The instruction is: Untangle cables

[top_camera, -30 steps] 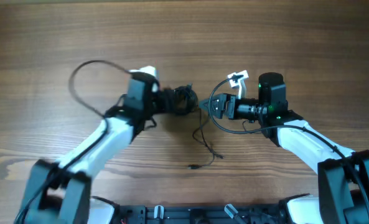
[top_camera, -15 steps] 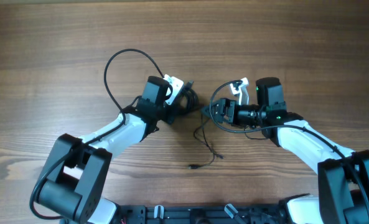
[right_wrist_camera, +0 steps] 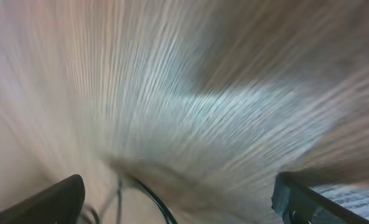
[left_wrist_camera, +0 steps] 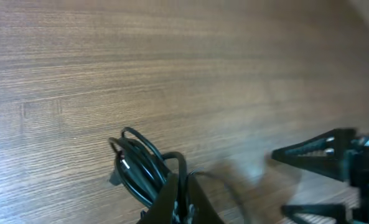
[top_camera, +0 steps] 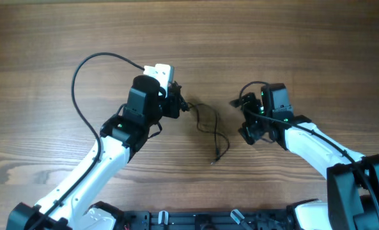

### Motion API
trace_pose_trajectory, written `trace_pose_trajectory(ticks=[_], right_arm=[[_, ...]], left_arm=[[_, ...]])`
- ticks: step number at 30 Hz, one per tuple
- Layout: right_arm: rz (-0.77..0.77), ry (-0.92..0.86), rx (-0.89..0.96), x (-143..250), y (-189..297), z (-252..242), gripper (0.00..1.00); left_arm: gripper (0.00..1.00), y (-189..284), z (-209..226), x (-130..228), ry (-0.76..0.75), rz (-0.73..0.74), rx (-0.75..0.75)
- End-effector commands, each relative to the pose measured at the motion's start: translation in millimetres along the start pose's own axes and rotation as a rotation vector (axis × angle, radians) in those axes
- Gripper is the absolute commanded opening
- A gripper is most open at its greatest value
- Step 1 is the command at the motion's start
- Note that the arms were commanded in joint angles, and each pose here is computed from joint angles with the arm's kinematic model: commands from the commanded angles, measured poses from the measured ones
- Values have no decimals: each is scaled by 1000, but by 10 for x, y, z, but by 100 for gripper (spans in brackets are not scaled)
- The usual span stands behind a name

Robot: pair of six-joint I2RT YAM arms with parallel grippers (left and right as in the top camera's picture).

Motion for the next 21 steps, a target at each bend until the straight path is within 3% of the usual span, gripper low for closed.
trace_pose_trajectory(ticks=[1,9,16,18,21], right_arm=[[-160,-233,-3,-238,-13,-61,100],[-160,-246,-4,-238,-13,-61,100],[-147,-229,-68,-225,-13,84,100],[-146,-229,-67,-225,-13,82,100],[-120,-304,-74,-191,-17,95,100]], left_arm=[[4,90,-73,-113,129,-40,41],[4,513,-240,-311,343,-107,139],[4,562,-288,-215,342,-57,164],[4,561,-288,-209,281,-59,162],[4,556,-243,-217,270,-69,132]])
Point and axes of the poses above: each gripper's point midway between its finger pads, its own y axis back along the fingers, its own z axis along the line the jaws close on, x = y × z, the point moved 3 cm from there along y, back along the fingers, and after that the axes turned 11 degrees about -y, right-handed, at the moved point
